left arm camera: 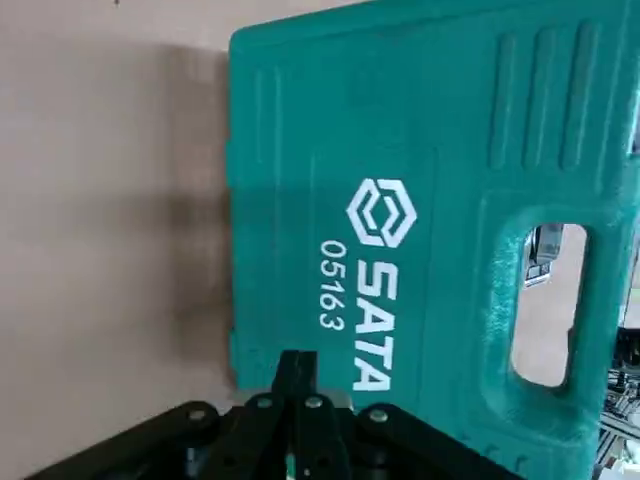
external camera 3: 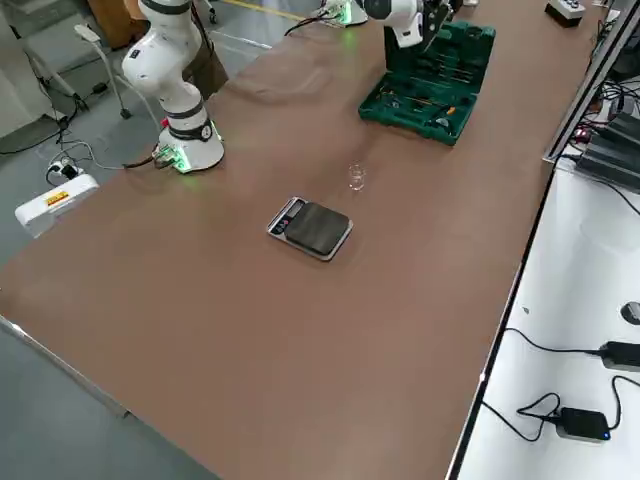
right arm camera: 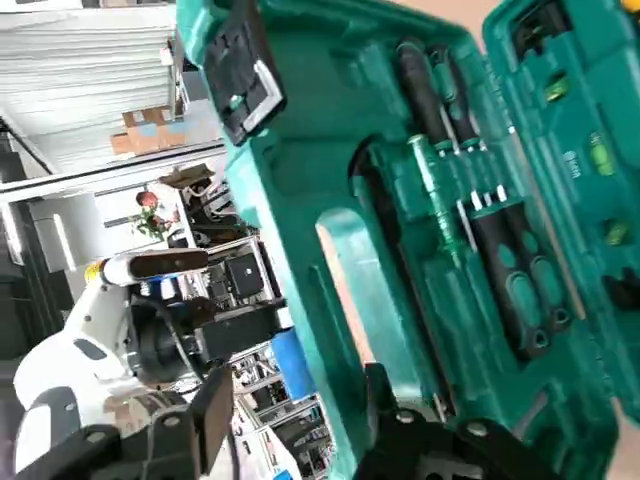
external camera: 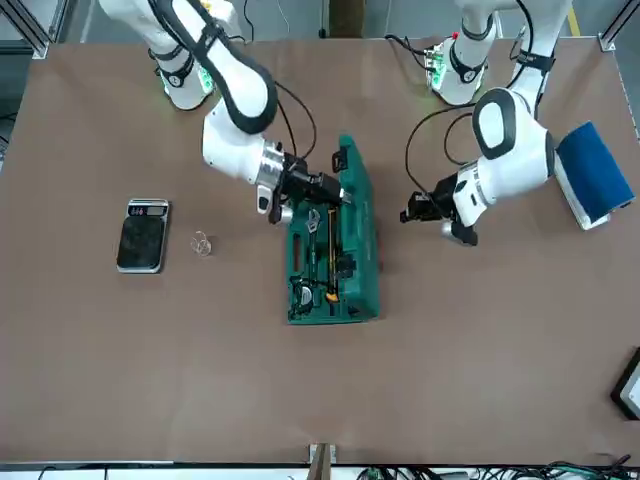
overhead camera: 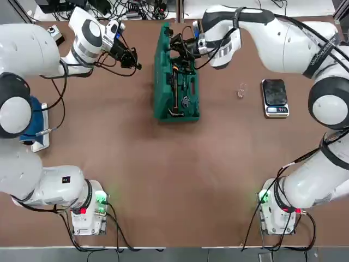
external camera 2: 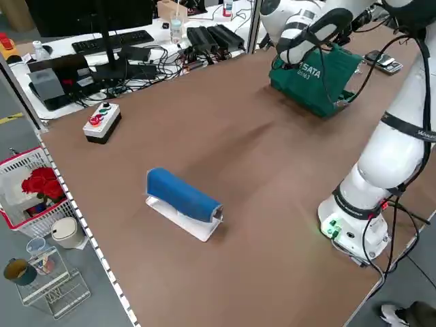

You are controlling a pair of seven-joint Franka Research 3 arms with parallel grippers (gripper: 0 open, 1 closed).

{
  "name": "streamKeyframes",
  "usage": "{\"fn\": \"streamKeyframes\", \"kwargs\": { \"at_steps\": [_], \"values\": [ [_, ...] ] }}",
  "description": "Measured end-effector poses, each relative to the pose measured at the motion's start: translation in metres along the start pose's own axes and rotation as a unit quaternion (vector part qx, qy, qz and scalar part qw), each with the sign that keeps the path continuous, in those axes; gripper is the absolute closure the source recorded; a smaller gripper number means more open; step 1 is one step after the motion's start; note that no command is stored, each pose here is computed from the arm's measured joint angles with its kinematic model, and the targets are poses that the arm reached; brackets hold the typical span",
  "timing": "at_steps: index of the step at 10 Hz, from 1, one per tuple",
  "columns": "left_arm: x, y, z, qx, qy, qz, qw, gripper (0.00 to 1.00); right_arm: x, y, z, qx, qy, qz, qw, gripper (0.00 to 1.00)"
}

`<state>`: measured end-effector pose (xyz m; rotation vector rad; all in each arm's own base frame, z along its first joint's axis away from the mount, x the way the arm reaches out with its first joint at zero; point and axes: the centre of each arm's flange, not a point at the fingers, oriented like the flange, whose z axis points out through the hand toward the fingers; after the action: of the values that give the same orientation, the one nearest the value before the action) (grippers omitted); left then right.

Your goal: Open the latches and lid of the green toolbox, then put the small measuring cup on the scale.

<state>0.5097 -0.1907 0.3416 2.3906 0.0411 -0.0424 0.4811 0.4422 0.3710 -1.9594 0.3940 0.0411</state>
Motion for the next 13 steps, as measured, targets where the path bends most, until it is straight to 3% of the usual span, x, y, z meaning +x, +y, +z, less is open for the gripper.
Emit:
{"fn": "streamKeyframes", "kwargs": {
  "at_steps": [13],
  "values": [
    [-0.009, 0.007, -0.007, -0.012, -0.014, -0.006, 1.000, 0.99, -0.034, -0.029, 0.047, 0.015, 0.018, 0.031, 0.999, 0.35]
  ]
}}
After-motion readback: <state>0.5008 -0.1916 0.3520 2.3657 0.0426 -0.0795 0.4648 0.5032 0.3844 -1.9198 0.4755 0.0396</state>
